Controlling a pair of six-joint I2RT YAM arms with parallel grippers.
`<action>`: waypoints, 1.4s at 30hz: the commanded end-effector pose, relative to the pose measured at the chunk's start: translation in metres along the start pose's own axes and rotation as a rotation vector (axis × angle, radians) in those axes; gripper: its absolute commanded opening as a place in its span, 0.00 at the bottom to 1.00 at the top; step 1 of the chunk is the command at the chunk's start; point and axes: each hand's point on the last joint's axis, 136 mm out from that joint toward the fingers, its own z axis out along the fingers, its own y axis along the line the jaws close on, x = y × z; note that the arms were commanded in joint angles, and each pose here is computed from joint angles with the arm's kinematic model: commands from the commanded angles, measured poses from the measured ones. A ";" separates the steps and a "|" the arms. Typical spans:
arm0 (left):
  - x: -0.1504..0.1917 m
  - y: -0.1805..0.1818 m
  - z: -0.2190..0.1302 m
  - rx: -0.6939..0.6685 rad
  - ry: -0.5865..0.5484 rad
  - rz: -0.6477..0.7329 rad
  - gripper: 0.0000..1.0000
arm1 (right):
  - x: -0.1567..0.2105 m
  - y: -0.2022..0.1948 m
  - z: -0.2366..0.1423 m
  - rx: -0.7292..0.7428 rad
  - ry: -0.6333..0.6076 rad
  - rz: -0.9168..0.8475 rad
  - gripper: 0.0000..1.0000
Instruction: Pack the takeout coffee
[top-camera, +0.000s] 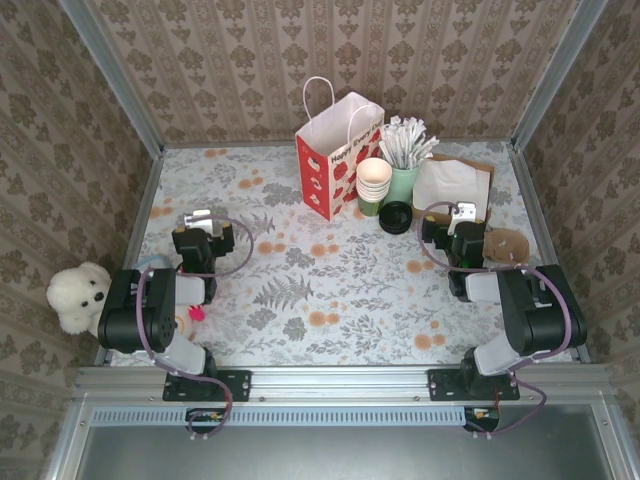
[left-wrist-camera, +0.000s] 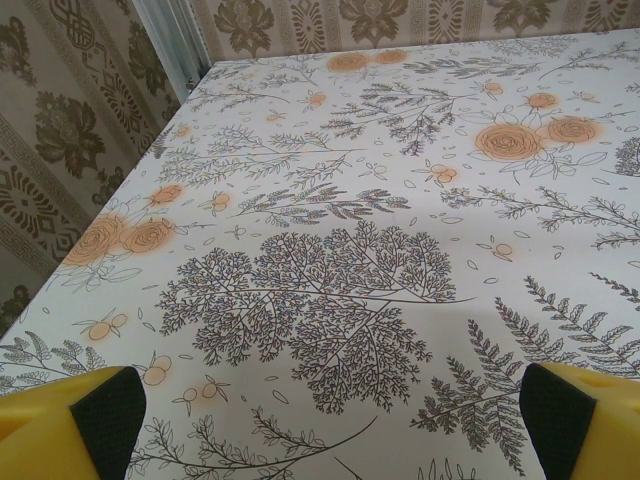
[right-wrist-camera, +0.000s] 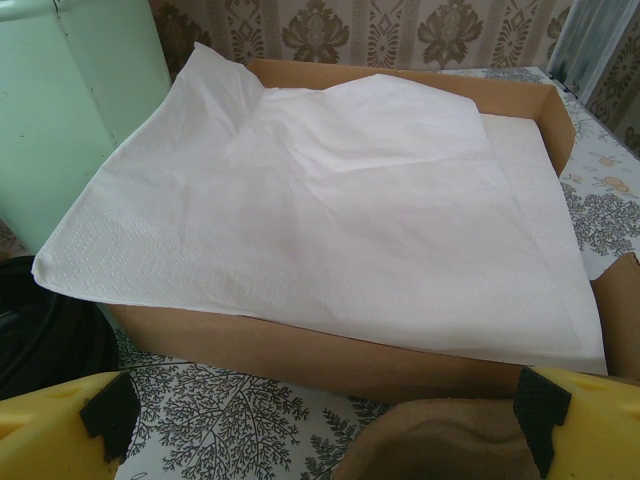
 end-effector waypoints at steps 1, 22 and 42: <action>-0.007 -0.002 0.002 0.016 -0.014 0.004 1.00 | -0.002 -0.002 -0.001 0.013 -0.014 0.009 1.00; -0.009 0.003 -0.001 -0.019 -0.029 0.000 1.00 | -0.002 -0.002 -0.002 0.011 -0.020 0.009 1.00; -0.162 -0.065 -0.070 0.005 0.273 -0.297 1.00 | -0.112 0.033 -0.078 -0.175 0.143 0.447 1.00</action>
